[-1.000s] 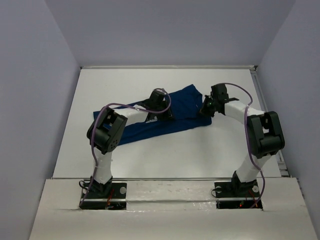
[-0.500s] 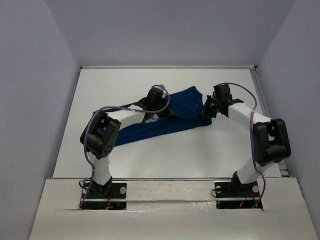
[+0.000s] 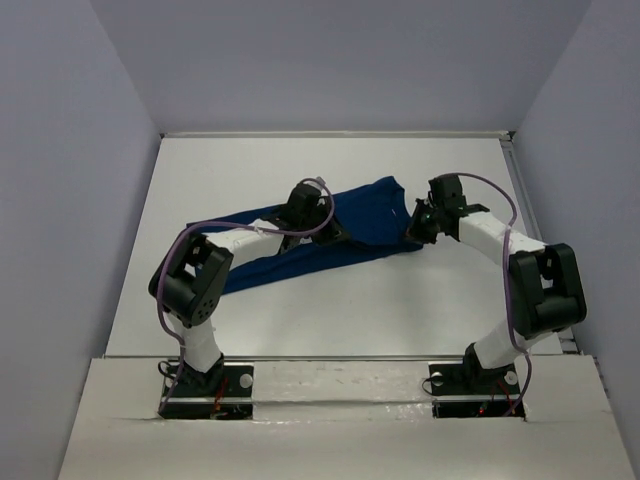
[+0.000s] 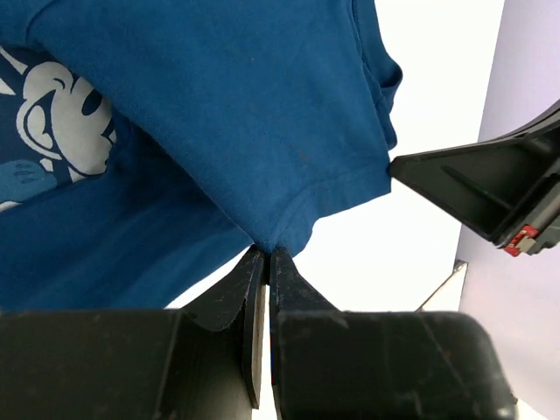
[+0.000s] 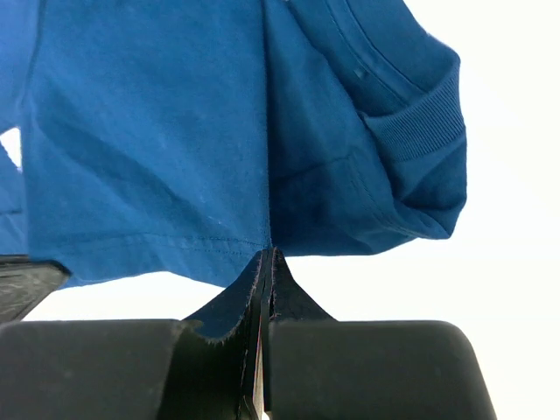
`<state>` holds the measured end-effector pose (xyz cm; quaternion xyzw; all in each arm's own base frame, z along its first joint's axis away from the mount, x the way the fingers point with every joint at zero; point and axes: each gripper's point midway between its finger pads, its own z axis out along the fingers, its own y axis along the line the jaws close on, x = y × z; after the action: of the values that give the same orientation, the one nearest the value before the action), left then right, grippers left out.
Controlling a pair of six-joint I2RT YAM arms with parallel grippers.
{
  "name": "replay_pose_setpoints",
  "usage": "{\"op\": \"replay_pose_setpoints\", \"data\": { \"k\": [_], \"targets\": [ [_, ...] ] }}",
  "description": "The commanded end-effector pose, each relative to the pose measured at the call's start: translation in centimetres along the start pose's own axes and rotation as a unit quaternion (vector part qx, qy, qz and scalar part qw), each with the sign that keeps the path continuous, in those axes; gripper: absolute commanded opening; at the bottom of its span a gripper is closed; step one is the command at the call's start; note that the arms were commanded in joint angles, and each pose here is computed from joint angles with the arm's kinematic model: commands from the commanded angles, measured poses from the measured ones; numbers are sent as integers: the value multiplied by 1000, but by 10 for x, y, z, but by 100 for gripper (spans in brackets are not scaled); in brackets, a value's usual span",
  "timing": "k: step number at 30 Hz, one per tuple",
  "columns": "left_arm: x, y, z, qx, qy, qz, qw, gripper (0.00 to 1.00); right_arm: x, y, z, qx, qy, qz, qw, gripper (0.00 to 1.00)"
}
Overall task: Fold and stack the t-shirts
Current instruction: Fold the tshirt
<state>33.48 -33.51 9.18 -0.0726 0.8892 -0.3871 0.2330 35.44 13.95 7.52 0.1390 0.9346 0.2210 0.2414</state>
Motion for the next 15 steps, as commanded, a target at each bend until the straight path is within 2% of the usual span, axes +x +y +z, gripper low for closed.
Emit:
{"op": "replay_pose_setpoints", "data": {
  "k": [1, 3, 7, 10, 13, 14, 15],
  "targets": [
    [4, -4, 3, 12, 7, 8, 1000, 0, -2, -8, 7, 11, -6, -6, 1000, 0],
    [6, 4, 8, 1, 10, 11, 1000, 0, -2, -12, 15, 17, -4, -5, 1000, 0],
    [8, 17, 15, -22, 14, 19, 999, 18, -12, -11, 26, 18, -15, -4, 1000, 0],
    [8, 25, 18, -37, 10, 26, 999, 23, -20, -5, 31, 7, -25, -3, 1000, 0],
    [8, 30, 18, -45, 8, 29, 999, 32, -24, -2, 32, 4, -27, 0, 1000, 0],
    [8, 30, 17, -46, 9, 31, 998, 36, -25, -2, 31, 5, -28, -1, 1000, 2],
    [8, 31, 16, -49, 10, 32, 998, 41, -26, -3, 29, 11, -32, -6, 999, 14]
  ]
}}
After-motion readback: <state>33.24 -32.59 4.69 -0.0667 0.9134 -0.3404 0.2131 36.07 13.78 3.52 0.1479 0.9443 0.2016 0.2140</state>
